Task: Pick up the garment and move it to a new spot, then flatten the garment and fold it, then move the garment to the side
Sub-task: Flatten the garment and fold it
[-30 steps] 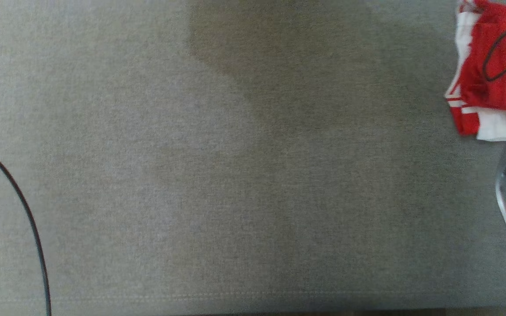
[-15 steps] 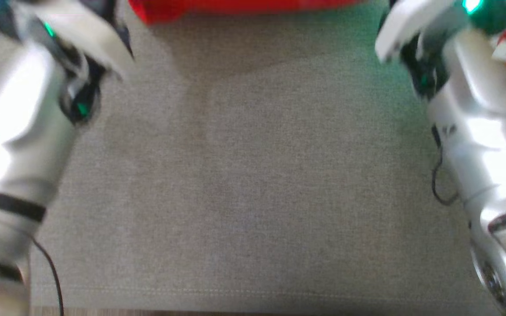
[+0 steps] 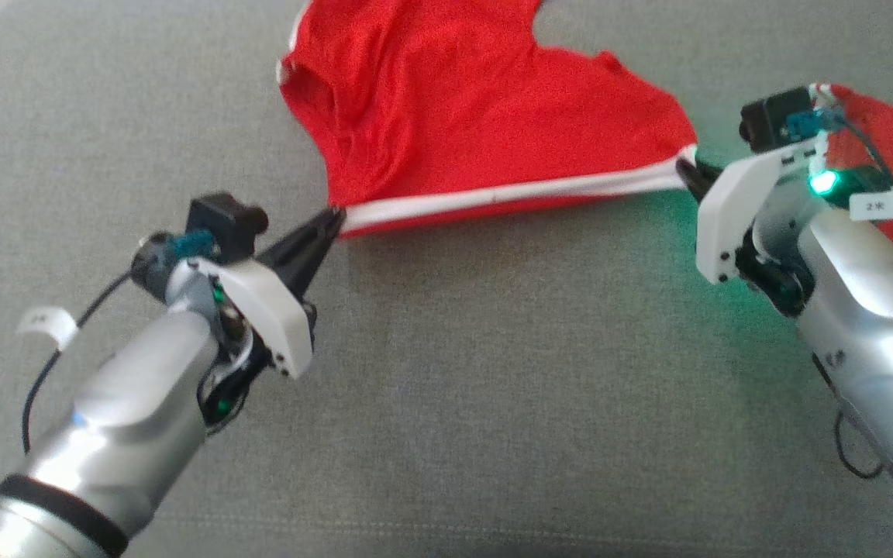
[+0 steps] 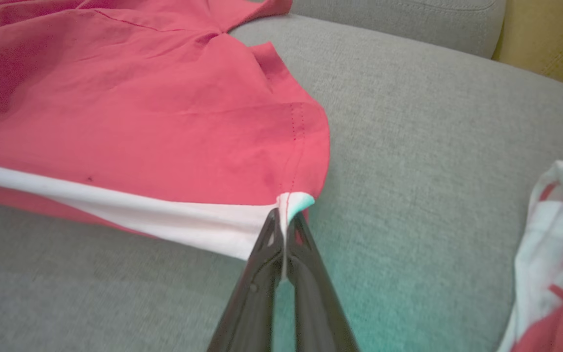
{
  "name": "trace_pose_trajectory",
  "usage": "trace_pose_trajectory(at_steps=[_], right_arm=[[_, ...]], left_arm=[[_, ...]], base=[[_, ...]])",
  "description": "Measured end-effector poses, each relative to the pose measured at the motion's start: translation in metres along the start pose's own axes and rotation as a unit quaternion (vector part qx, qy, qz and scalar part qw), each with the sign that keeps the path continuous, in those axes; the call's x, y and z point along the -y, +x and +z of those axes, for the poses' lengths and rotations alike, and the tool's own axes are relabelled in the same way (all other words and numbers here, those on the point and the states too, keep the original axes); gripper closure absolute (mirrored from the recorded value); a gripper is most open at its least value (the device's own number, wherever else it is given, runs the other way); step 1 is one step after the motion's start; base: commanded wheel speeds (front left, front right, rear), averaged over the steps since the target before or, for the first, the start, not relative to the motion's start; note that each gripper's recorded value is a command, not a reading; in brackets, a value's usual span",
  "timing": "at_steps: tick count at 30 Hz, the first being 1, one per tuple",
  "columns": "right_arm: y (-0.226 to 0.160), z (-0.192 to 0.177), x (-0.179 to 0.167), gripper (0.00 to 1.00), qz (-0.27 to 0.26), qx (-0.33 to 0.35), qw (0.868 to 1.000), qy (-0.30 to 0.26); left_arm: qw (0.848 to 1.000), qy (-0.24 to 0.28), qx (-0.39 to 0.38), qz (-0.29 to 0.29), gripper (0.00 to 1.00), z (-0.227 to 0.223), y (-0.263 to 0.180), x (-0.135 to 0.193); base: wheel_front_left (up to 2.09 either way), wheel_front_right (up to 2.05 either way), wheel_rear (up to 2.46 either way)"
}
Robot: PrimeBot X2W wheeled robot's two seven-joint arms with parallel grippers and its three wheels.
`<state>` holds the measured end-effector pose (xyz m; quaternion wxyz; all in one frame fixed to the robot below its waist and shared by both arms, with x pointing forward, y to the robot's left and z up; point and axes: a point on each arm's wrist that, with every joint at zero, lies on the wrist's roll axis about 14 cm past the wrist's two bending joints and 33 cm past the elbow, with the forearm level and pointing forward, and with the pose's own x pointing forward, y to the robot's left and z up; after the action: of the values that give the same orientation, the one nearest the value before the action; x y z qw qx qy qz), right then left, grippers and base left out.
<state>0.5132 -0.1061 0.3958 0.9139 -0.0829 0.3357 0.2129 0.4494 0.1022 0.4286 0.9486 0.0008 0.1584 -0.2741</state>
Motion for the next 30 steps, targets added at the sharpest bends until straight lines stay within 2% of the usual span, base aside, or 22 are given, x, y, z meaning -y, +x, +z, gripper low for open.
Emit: trace_pose_trajectory(at_steps=[7, 13, 19, 25, 30], right_arm=[[-0.032, -0.007, 0.001, 1.00, 0.014, -0.021, 1.000, -0.001], [-0.064, -0.045, -0.005, 1.00, 0.037, -0.087, 0.995, 0.010], [-0.103, -0.077, -0.008, 1.00, 0.056, -0.150, 0.987, 0.016], [-0.142, -0.114, -0.006, 1.00, 0.067, -0.225, 0.972, 0.023], [-0.161, -0.128, -0.006, 1.00, 0.079, -0.258, 0.963, 0.029]], left_arm=[[0.999, -0.047, 0.003, -0.025, 1.00, 0.002, -0.020, 0.033], [0.994, -0.087, 0.003, -0.063, 1.00, 0.005, -0.041, 0.069], [0.990, -0.102, -0.020, -0.092, 1.00, -0.006, -0.075, 0.100], [0.983, -0.129, -0.043, -0.124, 1.00, -0.015, -0.105, 0.133], [0.977, -0.146, -0.057, -0.147, 1.00, -0.016, -0.119, 0.150]], base=[[0.00, 0.00, 0.00], [0.00, 0.00, 0.00], [0.00, 0.00, 0.00], [0.00, 0.00, 0.00], [0.00, 0.00, 0.00]])
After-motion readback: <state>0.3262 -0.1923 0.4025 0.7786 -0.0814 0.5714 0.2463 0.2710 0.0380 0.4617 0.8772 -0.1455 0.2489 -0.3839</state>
